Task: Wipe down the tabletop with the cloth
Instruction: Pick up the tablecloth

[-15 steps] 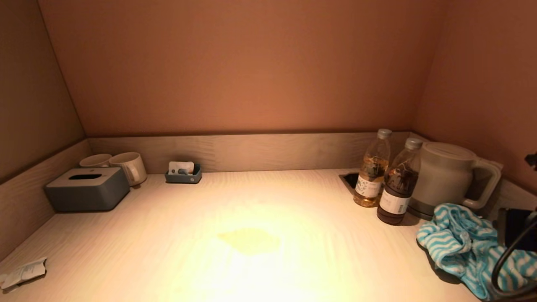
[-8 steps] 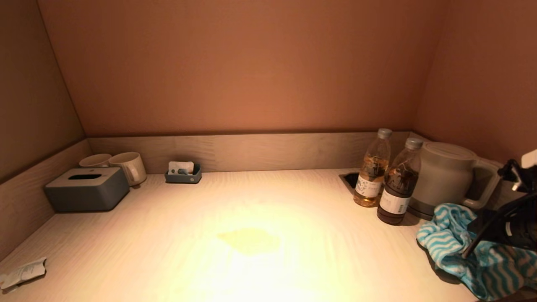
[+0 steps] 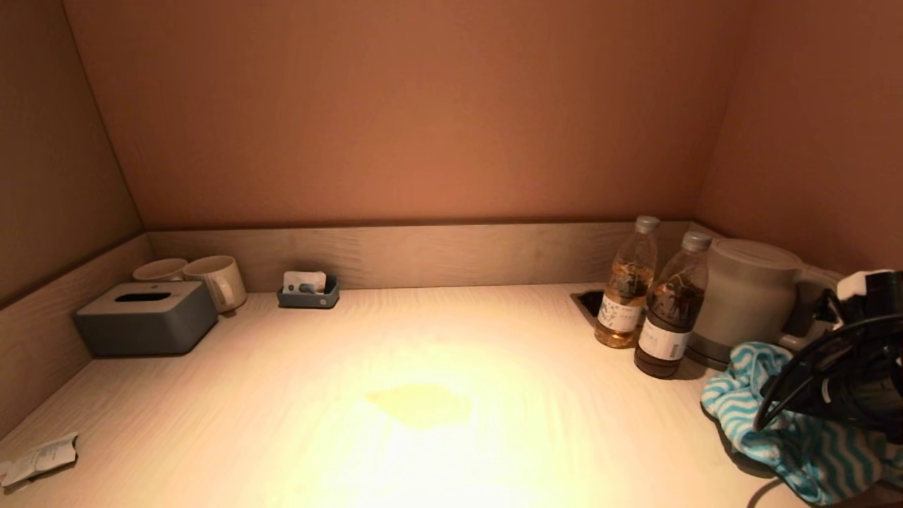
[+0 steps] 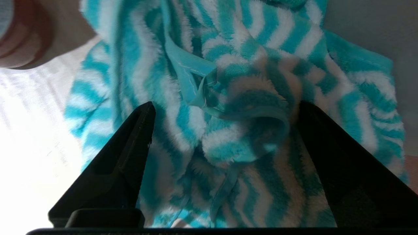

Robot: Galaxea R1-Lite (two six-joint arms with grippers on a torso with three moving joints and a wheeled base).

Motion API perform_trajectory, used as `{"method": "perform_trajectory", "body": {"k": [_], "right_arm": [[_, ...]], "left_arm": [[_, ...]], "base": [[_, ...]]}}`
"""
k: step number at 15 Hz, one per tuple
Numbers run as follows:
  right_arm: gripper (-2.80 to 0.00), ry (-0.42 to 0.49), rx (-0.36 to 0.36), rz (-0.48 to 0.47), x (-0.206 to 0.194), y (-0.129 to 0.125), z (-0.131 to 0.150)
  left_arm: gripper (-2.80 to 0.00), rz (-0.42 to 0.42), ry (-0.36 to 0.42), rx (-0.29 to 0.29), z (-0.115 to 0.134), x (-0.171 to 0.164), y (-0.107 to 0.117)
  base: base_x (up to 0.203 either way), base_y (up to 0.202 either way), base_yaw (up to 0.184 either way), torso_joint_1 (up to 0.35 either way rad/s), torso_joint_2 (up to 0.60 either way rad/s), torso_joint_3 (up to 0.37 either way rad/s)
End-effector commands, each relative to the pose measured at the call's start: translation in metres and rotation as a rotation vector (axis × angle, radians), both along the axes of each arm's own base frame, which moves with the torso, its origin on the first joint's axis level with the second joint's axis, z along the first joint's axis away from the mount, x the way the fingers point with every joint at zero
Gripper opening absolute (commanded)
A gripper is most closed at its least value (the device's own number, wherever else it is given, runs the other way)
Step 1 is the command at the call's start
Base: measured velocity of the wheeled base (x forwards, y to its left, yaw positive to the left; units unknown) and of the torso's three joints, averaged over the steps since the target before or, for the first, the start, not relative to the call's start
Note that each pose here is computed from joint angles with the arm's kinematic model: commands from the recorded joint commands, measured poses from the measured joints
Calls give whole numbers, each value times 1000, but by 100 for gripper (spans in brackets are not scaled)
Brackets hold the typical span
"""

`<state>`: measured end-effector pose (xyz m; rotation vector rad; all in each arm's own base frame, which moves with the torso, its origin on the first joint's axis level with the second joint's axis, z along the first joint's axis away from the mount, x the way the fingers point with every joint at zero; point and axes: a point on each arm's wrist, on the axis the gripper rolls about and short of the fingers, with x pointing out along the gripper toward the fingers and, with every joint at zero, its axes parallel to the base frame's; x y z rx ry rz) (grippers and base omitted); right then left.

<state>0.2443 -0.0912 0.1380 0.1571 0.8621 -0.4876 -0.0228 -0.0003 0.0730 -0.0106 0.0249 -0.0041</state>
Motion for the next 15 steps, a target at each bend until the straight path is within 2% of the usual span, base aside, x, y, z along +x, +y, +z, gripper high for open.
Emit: {"method": "perform_trajectory", "body": {"k": [1,6,7,8,12,15], "right_arm": [[0,28,24,-10,6,-8,-13],[0,34,99,0,7,-18,-36],[-158,38,109,4,5,-18,-38],[-280,40,126,14,3,-17,-40],[-280,-35,142,46,-11,-8,-21],[-280,-158,128,82,-26,6,10]], "left_arm": [[-280,0,0,0,0,0,0],[-280,0,0,0,0,0,0],[-280,1,0,0,0,0,0],[-280,0,0,0,0,0,0],[-280,1,0,0,0,0,0],[-280,1,0,0,0,0,0]], "base": [[0,0,0,0,0,0],[0,0,0,0,0,0],[0,0,0,0,0,0],[0,0,0,0,0,0],[0,0,0,0,0,0],[0,0,0,0,0,0]]}}
